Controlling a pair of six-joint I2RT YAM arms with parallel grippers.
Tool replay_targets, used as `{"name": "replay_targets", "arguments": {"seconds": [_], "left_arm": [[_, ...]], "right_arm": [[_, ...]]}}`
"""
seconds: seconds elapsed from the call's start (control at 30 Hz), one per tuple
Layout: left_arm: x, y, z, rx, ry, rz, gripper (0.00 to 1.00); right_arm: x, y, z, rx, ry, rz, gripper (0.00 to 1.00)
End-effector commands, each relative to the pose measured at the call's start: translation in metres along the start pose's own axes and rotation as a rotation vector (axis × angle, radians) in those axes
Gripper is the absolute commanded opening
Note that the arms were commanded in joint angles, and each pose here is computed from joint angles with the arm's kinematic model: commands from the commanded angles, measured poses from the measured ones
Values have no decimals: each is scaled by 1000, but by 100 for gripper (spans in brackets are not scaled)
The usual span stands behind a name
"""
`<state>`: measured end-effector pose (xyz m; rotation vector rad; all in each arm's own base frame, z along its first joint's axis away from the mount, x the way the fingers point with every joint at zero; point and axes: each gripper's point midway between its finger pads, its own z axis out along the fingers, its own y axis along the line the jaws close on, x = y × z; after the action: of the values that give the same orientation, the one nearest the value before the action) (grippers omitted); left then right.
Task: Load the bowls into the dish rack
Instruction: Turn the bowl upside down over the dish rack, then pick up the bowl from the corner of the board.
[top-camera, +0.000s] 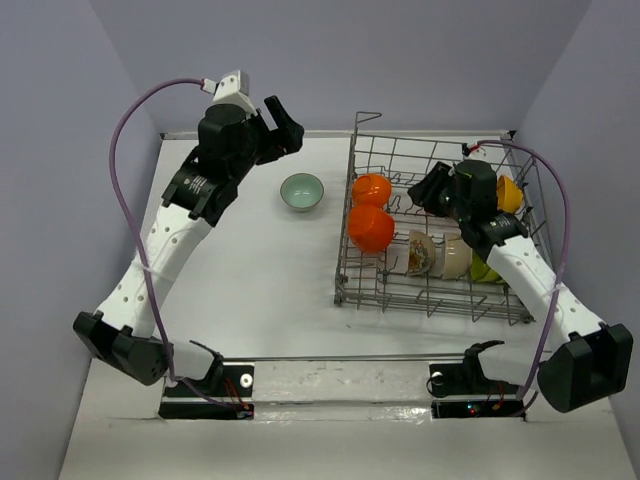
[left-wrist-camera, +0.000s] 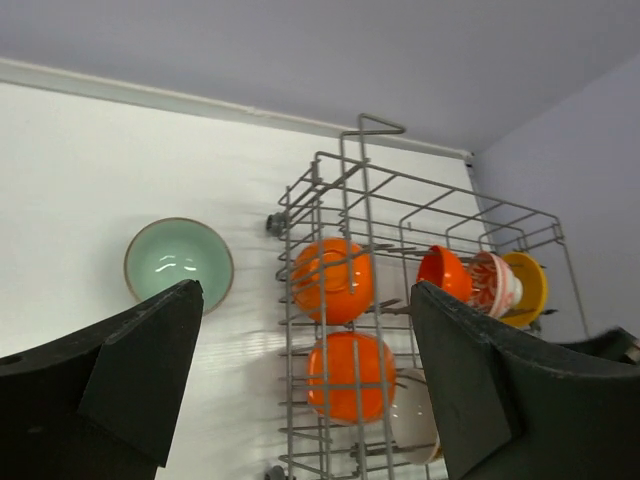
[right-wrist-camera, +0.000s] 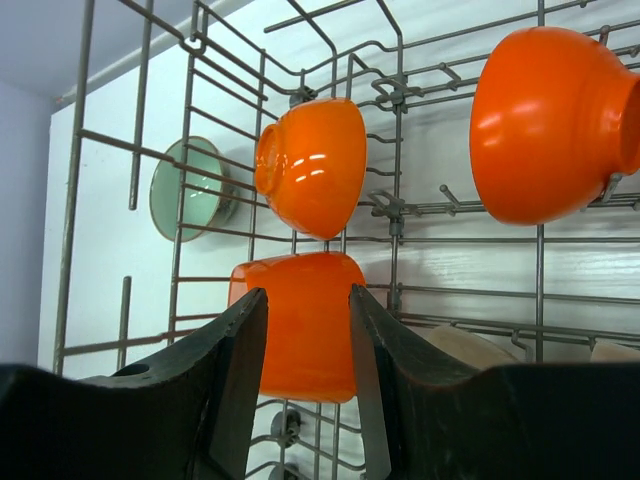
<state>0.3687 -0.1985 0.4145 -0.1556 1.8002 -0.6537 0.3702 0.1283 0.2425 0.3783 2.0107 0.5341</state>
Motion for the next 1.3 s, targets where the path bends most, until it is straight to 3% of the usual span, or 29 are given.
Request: {"name": "replay_targets", "arguments": {"seconds": [0.0, 0.2, 0.53, 1.27], "left_arm": [[7, 32, 31, -86, -17, -53, 93], [27, 100, 83, -254, 31, -82, 86], [93, 160, 149, -431, 198, -44, 78], [188, 219, 166, -512, 383, -8, 72]], "right_arm": [[-16, 13, -24, -51, -32, -34, 45], [-35, 33, -69, -143, -82, -67, 46], [-38, 37, -104, -174, -92, -102, 51], [-30, 29, -109, -158, -80, -116, 52]]}}
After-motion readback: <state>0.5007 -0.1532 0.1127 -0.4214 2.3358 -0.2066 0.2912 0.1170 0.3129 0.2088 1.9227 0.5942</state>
